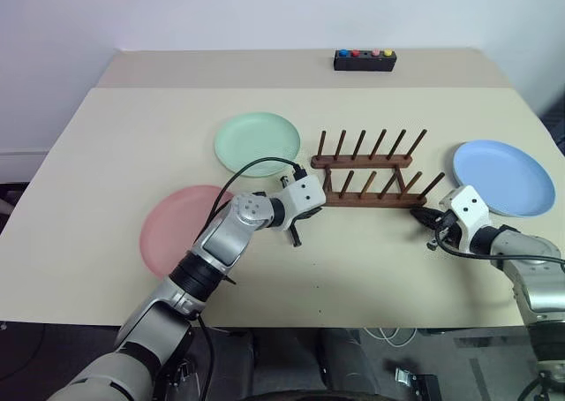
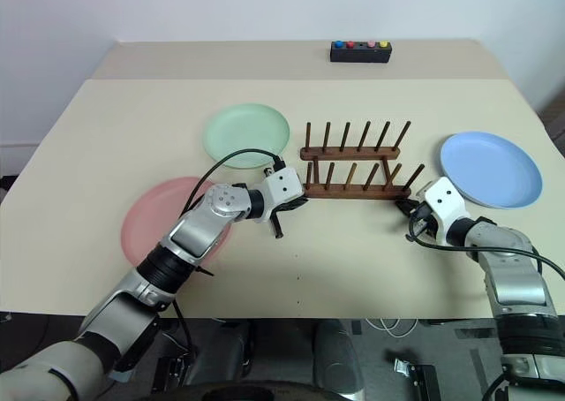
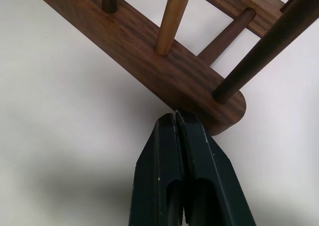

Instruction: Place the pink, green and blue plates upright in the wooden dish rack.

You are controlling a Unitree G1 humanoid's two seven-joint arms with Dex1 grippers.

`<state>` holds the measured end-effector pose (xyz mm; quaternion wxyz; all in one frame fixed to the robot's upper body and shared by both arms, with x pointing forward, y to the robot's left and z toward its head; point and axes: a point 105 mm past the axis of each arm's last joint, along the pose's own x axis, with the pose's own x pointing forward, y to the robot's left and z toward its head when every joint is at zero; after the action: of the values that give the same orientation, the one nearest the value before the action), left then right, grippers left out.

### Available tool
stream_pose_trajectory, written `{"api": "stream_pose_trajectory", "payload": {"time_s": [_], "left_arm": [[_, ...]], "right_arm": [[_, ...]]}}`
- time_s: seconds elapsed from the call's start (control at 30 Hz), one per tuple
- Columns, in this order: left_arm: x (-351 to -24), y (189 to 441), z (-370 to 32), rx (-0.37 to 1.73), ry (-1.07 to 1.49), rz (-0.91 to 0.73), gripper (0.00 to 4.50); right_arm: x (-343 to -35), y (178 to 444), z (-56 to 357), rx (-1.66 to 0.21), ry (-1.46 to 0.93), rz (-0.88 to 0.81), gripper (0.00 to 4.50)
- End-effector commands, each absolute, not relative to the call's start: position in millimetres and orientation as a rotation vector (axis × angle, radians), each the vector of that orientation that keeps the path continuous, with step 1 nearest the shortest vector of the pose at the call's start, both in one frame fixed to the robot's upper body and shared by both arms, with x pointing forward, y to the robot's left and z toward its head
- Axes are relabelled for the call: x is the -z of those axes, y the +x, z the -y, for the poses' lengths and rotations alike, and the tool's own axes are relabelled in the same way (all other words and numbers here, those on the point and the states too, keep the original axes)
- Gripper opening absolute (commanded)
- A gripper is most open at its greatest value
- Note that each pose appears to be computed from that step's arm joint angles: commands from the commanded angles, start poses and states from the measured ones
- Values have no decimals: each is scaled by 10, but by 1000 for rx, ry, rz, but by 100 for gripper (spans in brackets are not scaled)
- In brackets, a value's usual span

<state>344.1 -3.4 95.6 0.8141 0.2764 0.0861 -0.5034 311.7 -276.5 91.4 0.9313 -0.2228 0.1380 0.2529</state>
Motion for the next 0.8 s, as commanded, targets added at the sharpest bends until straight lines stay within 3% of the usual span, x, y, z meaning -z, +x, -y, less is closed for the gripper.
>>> {"api": "stream_pose_trajectory", "payload": {"time_s": [0.03,0.23,0.3,0.4,0.63,0.8], "left_arm": [[-1056,3488,-3,1049,595,-147,0],[-1261,3299,-38,1134,496,-78,0],[-1377,3147,-245,1162,424,-55,0],[-1665,2984,-713,1114,222,-31,89],[-1761,2970,-1558,806,180,-90,446],[-1479,2949,-2322,466,262,-259,446]], "right_arm": [[-941,3121,2756,-519,-454,-262,2],[-1023,3046,2731,-550,-454,-234,2],[-1078,2961,2701,-582,-449,-225,2],[-1153,2784,2564,-682,-427,-225,0],[-1302,2554,2147,-893,-376,-194,0],[-1369,2615,1890,-989,-390,-164,0]]}}
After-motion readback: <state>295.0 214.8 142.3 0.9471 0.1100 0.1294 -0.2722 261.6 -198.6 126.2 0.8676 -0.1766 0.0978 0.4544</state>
